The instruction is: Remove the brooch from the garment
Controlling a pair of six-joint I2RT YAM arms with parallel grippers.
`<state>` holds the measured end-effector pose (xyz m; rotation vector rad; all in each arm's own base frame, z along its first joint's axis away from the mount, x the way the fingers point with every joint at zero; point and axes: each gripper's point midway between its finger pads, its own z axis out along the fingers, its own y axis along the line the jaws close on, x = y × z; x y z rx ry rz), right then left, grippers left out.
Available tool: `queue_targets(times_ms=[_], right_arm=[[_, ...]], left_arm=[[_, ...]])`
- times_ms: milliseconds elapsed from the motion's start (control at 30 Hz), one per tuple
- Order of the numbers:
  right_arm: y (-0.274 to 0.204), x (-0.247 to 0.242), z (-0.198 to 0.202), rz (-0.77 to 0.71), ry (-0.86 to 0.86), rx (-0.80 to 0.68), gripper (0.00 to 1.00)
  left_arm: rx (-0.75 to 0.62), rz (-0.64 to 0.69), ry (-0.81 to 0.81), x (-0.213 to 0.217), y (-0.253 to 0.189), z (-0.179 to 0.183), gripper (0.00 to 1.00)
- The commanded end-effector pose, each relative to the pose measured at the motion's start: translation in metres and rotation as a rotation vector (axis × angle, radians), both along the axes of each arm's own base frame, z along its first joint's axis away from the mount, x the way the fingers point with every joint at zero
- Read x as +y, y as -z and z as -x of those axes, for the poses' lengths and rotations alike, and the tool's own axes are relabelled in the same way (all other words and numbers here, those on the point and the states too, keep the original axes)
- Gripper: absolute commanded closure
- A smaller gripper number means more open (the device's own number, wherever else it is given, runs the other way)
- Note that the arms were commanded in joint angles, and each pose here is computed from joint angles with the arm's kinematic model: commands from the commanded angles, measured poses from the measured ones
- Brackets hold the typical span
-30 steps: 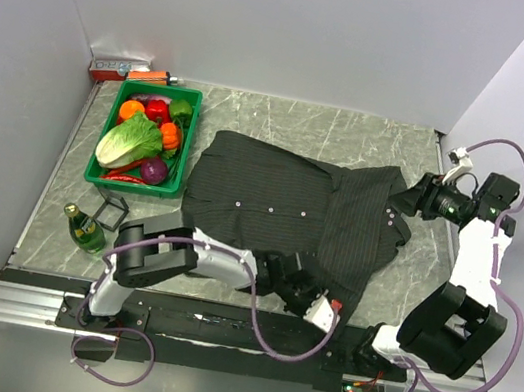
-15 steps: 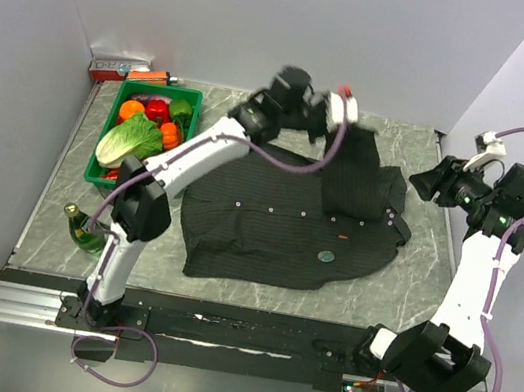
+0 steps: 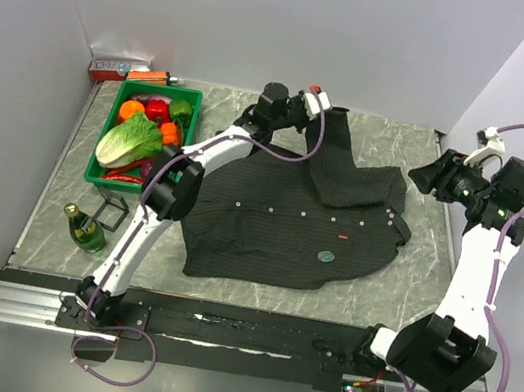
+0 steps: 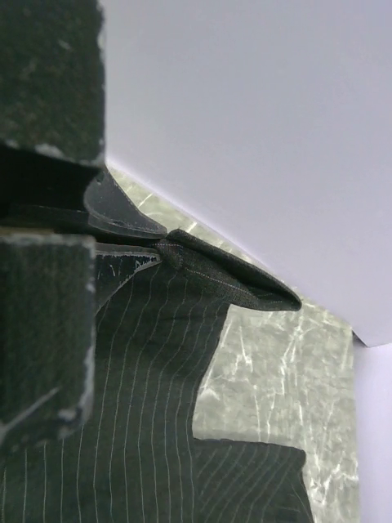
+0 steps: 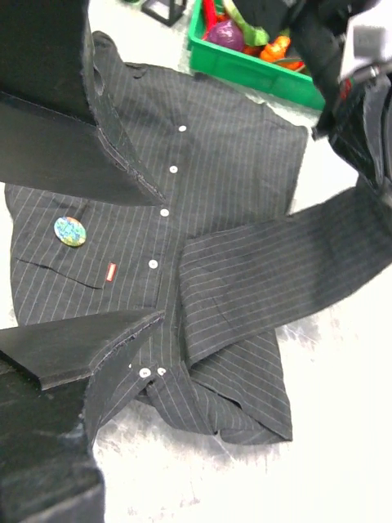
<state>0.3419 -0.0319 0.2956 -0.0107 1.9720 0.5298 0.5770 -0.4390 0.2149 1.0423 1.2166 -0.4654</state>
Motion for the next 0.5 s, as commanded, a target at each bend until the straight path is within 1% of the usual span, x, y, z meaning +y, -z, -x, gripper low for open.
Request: queue_targets(times_ms=[0,133,333,367,400,467], right_arm=[[-0.004,0.004,-0.007,0.018,-0.022,-0.013,0.40],[0.001,0.007,-0.012,0.015,-0.033,-0.004,0.40],[0.009,0.010,-0.017,0.020,-0.056,0.010,0.41],[0.010,0.010,-0.017,0.020,-0.056,0.010,0.41],[0.010,0.009,-0.018,0.018,-0.055,0.008,0.41],[0.011,0.011,-0.017,0.015,-0.061,0.006,0.41]], left_arm=[[-0.169,0.163,0.043,-0.017,-0.081,0.013,0.99],[-0.137,0.168,0.067,-0.032,-0.064,0.024,0.99],[-0.103,0.182,0.199,-0.079,-0.064,0.065,0.99],[-0.079,0.165,0.222,-0.089,-0.056,0.074,0.99],[-0.067,0.134,0.230,-0.096,-0.038,0.076,0.99],[-0.049,0.099,0.264,-0.111,-0.026,0.088,0.99]])
